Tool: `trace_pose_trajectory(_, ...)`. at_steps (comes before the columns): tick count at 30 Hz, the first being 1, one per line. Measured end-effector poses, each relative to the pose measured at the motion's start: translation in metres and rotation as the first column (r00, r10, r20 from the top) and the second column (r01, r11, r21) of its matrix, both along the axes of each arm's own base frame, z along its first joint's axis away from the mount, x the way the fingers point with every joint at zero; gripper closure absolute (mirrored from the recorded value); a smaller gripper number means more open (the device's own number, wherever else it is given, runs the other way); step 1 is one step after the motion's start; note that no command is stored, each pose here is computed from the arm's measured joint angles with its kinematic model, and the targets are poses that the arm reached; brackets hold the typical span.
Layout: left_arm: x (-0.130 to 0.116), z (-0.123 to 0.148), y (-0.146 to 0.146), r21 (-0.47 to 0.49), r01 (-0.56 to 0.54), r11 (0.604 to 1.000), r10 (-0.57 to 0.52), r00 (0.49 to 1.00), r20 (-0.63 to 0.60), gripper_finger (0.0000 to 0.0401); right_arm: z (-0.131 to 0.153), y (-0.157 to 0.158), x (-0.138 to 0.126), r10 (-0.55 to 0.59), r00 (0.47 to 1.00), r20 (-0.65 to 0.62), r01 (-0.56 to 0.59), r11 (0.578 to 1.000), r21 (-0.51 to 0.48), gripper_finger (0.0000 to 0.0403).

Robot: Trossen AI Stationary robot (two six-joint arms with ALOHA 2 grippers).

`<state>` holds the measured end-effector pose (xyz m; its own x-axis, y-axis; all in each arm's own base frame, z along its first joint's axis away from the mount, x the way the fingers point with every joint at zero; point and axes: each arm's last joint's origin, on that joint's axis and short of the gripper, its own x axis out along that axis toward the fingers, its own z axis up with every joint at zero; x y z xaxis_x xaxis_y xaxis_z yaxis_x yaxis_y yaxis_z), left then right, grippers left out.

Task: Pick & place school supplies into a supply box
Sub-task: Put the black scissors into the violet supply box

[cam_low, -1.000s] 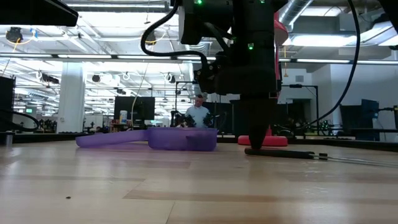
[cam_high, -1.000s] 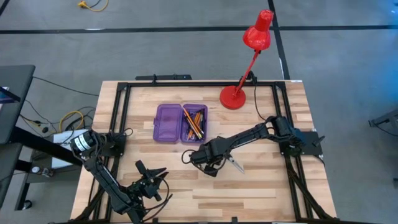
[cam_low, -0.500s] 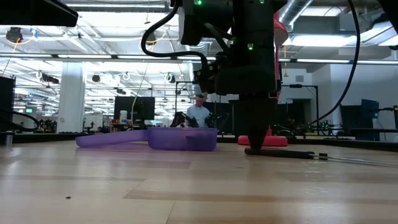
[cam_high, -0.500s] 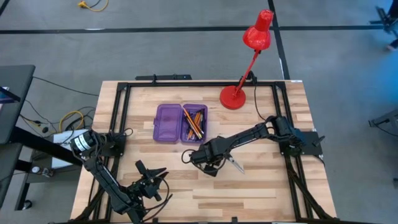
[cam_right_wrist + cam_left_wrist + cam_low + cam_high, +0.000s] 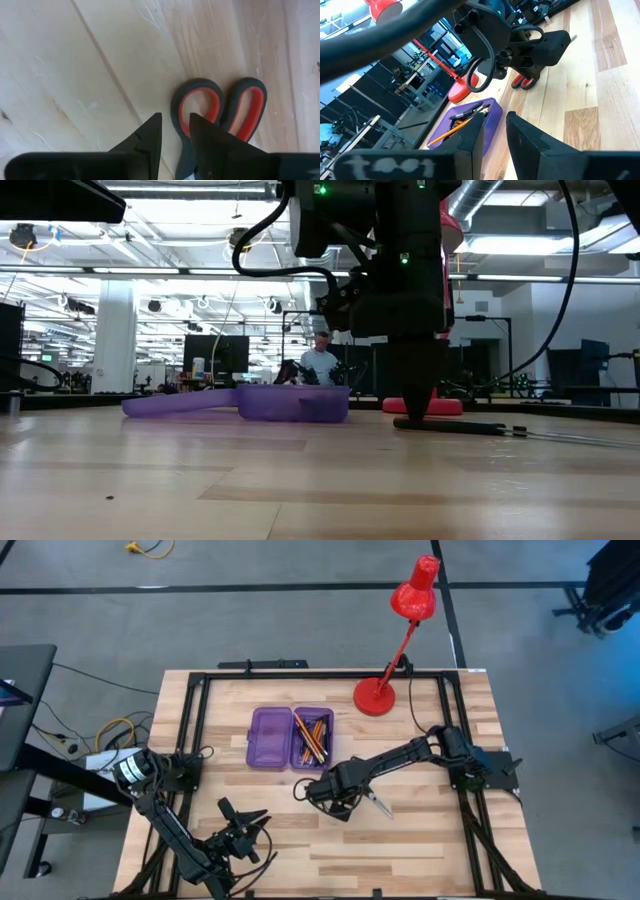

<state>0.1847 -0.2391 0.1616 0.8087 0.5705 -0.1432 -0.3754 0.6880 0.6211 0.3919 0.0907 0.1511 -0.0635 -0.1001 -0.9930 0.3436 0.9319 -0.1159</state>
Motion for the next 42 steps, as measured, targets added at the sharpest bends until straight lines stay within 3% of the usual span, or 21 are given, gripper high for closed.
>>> trace_pose_trajectory(10, 0.000, 0.000, 0.000, -0.002, -0.001, 1.000, 0.001, 1.000, 0.000, 0.0328, -0.003, -0.001, 0.009, 0.012, 0.996, 0.091, -0.014, 1.000, 0.021, 0.0310)
trace_pose_trajectory(16, 0.000, 0.000, 0.000, -0.003, -0.001, 1.000, 0.001, 1.000, -0.001, 0.0328, -0.012, -0.007, 0.001, -0.038, 0.999, 0.025, 0.037, 0.999, 0.012, 0.0310)
trace_pose_trajectory(24, 0.005, 0.000, 0.004, 0.000, -0.020, 1.000, 0.020, 1.000, 0.000, 0.0328, -0.004, -0.002, 0.000, -0.032, 0.999, -0.003, 0.032, 0.999, 0.000, 0.0310)
trace_pose_trajectory(30, 0.008, 0.000, 0.006, -0.002, -0.035, 0.999, 0.035, 0.999, -0.001, 0.0328, -0.002, -0.007, -0.011, -0.094, 0.991, -0.099, 0.085, 0.992, -0.089, 0.0310)
trace_pose_trajectory(42, 0.008, -0.001, 0.006, -0.019, -0.044, 0.999, 0.043, 0.999, -0.019, 0.0328, -0.012, -0.022, -0.011, -0.117, 0.989, -0.093, 0.106, 0.988, -0.114, 0.0310)
